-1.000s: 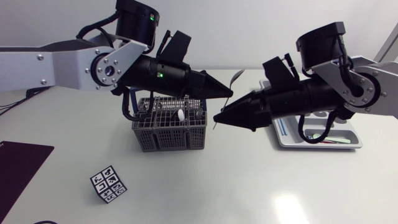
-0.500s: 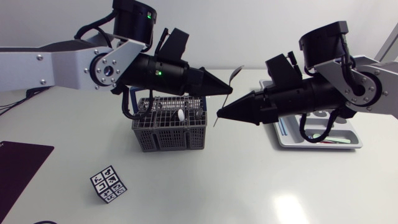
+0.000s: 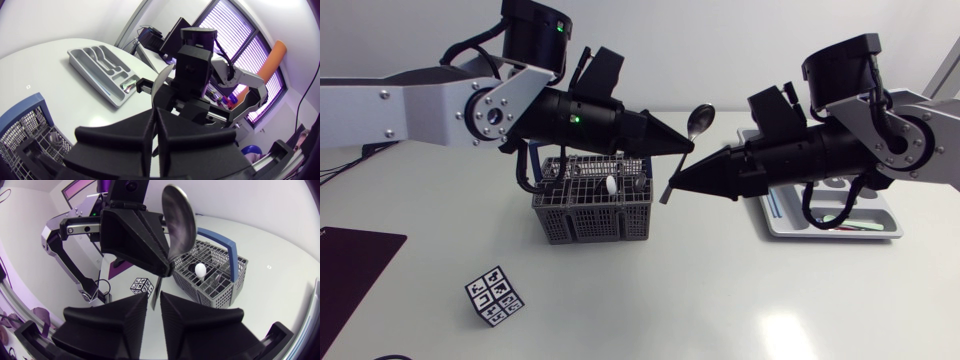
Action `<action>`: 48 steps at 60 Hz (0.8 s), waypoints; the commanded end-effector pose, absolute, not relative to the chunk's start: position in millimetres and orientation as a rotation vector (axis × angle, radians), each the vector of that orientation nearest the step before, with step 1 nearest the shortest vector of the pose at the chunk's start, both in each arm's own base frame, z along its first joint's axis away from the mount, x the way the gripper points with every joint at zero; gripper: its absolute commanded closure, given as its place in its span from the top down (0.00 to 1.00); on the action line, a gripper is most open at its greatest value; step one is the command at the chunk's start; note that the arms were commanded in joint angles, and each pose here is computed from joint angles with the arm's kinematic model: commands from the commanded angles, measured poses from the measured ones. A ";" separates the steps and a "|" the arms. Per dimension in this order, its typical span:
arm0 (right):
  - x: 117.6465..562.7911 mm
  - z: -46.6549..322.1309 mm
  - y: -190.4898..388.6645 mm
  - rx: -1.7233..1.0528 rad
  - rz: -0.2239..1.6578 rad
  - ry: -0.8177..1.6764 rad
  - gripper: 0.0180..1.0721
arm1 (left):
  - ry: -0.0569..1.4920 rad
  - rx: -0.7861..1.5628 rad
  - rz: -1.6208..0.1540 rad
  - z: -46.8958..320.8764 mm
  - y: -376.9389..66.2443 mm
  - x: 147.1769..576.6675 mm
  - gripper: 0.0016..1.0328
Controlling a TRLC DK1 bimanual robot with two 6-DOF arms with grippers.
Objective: Transfer all utensils from the basket to the drawer tray.
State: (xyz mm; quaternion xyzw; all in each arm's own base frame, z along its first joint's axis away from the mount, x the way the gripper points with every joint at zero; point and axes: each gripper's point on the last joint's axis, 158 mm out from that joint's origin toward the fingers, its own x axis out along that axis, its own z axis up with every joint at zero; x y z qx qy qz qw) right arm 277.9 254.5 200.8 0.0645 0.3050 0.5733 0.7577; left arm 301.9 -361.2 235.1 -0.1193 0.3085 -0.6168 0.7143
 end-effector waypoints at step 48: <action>299.6 224.6 248.9 0.105 1.184 0.563 0.34 | 0.689 -0.283 -1.391 239.0 -362.3 290.7 0.03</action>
